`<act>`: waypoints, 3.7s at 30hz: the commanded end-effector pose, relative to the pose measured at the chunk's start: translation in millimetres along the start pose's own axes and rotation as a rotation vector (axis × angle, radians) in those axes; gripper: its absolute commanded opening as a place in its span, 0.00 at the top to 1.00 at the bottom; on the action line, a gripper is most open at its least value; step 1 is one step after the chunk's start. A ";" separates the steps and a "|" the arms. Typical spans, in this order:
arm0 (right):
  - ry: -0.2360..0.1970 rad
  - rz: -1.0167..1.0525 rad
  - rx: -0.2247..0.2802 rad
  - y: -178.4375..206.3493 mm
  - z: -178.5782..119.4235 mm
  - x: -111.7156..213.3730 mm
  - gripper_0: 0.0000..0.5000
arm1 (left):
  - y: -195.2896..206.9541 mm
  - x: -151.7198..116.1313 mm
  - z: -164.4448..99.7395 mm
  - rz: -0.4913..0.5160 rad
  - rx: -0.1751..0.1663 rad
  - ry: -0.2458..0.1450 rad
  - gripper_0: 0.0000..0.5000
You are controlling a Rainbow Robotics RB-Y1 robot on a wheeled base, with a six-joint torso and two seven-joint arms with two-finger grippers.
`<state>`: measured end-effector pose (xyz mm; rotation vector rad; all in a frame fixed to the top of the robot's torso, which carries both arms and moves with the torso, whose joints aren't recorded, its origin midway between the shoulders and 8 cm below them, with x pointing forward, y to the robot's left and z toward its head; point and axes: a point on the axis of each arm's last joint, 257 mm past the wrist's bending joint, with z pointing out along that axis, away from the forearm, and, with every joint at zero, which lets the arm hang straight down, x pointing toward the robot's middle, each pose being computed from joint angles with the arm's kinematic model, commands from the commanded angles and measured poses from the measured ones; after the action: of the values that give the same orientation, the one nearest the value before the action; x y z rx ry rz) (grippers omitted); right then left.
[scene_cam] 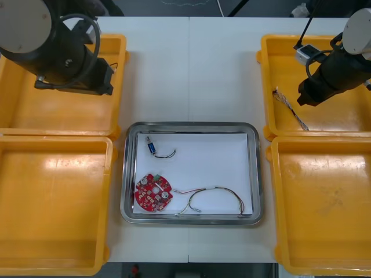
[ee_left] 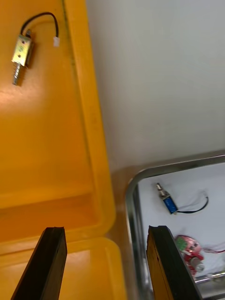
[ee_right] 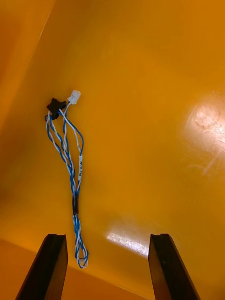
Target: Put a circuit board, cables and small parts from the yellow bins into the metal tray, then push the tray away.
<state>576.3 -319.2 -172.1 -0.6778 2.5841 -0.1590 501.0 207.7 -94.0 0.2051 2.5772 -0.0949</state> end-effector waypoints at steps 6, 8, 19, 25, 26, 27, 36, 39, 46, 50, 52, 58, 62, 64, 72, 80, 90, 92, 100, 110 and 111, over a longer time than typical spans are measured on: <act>-0.014 -0.062 0.010 21.3 23.7 -3.6 0.00 | 72.9 -43.4 1.2 0.016 0.001 -0.103 0.00; -0.017 -0.062 0.008 22.2 28.7 -0.2 0.00 | 79.3 -52.8 5.7 0.034 0.005 -0.134 0.00; -0.032 -0.073 0.019 26.6 54.8 15.2 0.00 | 114.2 -89.7 32.2 0.194 -0.006 -0.271 0.00; -0.022 -0.078 0.025 28.9 59.3 18.6 0.00 | 131.0 -98.4 50.1 0.258 -0.013 -0.320 0.00; -0.020 -0.079 0.026 29.0 60.0 19.7 0.00 | 131.1 -99.0 51.3 0.262 -0.011 -0.324 0.00; -0.016 -0.082 0.028 28.8 60.7 20.9 0.00 | 130.0 -99.8 55.3 0.269 -0.006 -0.330 0.00; -0.012 -0.078 0.035 27.1 61.2 22.5 0.99 | 113.7 -104.9 98.0 0.277 0.046 -0.406 0.00; -0.012 -0.073 0.035 26.6 60.9 22.7 1.00 | 106.2 -103.2 109.6 0.289 0.046 -0.415 0.00; -0.039 -0.099 0.099 15.4 44.2 9.4 1.00 | 88.8 -95.9 125.1 0.311 0.059 -0.399 0.00; -0.038 -0.110 0.137 8.9 26.8 5.2 1.00 | 81.2 -93.6 137.4 0.323 0.053 -0.408 0.00; -0.037 -0.109 0.142 7.4 16.8 4.4 1.00 | 79.3 -92.2 142.4 0.327 0.049 -0.412 0.00; -0.025 -0.099 0.133 7.9 -19.1 8.8 1.00 | 68.8 -93.0 148.9 0.328 0.057 -0.423 0.00; -0.022 -0.098 0.134 10.5 -47.3 11.8 1.00 | 68.1 -92.9 154.4 0.330 0.047 -0.431 0.00; -0.018 -0.100 0.136 10.8 -59.7 15.1 1.00 | 66.4 -93.9 156.0 0.338 0.042 -0.438 0.00; -0.119 -0.209 0.141 33.3 -109.9 -3.6 1.00 | 64.8 -93.4 162.4 0.346 0.032 -0.450 0.00; -0.233 -0.380 0.032 83.5 -137.8 -22.9 1.00 | 69.9 -88.5 166.0 0.349 0.021 -0.448 1.00; -0.241 -0.616 -0.042 151.2 -145.7 -24.9 1.00 | 93.2 -92.0 130.2 0.293 0.056 -0.400 1.00; -0.231 -0.666 -0.054 166.8 -142.9 -24.0 1.00 | 105.2 -91.2 116.8 0.277 0.054 -0.377 1.00; -0.191 -0.793 -0.072 213.9 -124.8 -15.5 1.00 | 134.7 -80.0 82.9 0.224 0.054 -0.294 1.00; -0.143 -0.878 -0.037 256.8 -81.4 -15.1 1.00 | 130.8 -54.6 45.7 0.158 -0.020 -0.184 1.00; -0.144 -0.878 -0.040 259.2 -78.3 -16.2 1.00 | 128.7 -52.4 45.0 0.151 -0.017 -0.181 1.00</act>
<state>437.2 -116.8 -155.5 -1.6743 2.0680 -0.3195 599.7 304.0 -125.1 0.6055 2.3345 -0.0095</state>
